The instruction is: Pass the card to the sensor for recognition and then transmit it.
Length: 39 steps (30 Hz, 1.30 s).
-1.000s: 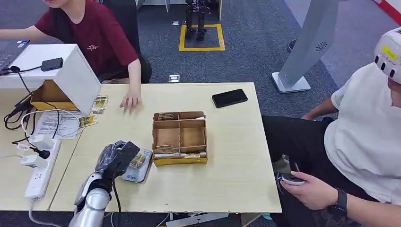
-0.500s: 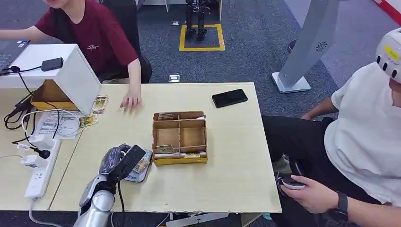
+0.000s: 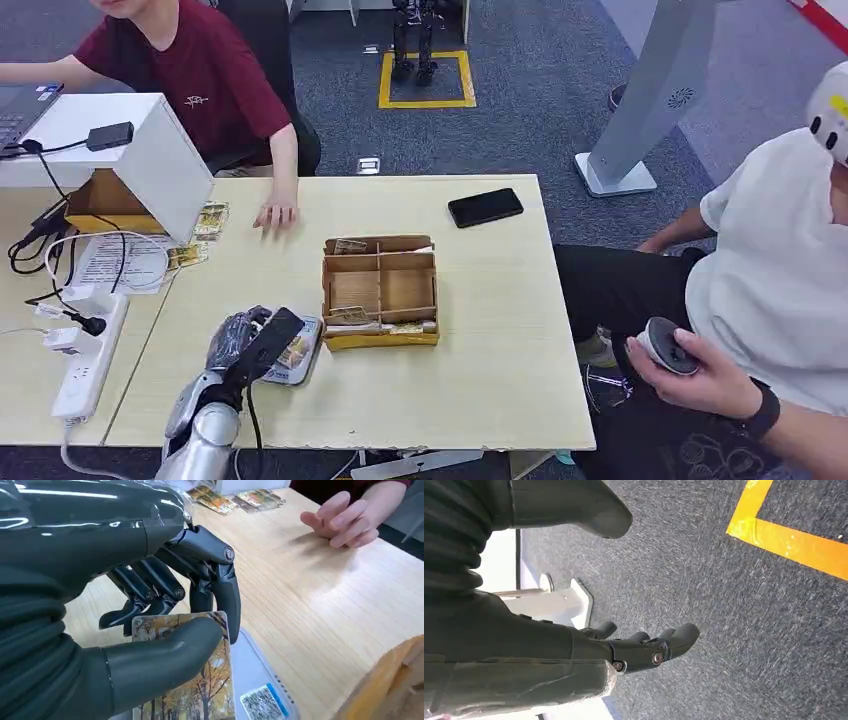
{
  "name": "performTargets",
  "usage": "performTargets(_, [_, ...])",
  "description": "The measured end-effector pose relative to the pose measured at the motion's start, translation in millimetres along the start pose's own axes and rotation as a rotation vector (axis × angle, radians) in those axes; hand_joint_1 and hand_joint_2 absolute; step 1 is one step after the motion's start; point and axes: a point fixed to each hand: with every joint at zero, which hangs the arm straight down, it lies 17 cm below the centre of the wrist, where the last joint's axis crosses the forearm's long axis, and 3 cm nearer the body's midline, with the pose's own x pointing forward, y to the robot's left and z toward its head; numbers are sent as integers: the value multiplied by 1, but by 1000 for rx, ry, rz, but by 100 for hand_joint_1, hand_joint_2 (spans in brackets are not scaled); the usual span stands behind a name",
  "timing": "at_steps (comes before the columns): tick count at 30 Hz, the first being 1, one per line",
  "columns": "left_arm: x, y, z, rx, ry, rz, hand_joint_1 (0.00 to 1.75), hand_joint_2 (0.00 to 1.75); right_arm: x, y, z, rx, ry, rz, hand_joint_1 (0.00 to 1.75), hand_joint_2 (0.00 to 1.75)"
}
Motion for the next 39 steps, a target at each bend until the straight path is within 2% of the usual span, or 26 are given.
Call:
performTargets(3, [30, 2, 5, -47, -122, 408, 175, 175, 1, 1, 0, 4, -7, 14, 0, 175])
performTargets(5, [46, 29, 5, 5, -181, 637, 175, 175, 2, 2, 0, 10, -7, 24, 0, 175])
performTargets(8, [59, 63, -4, 64, -208, 726, 175, 175, 2, 3, 0, 15, -10, 39, 0, 175])
performTargets(16, [97, 124, -23, 172, -303, 735, 175, 175, 4, 3, 0, 17, -9, 56, 0, 175])
performTargets(25, [126, 195, -46, 322, -339, 712, 175, 175, 3, 4, 0, 27, 3, 72, 0, 175])
performTargets(34, [127, 228, -56, 530, -250, 390, 175, 175, 8, 5, 0, 33, -11, 108, 0, 175])
performTargets(39, [118, 236, -54, 590, -210, 259, 175, 175, 11, 8, 0, 41, -18, 124, 0, 175])
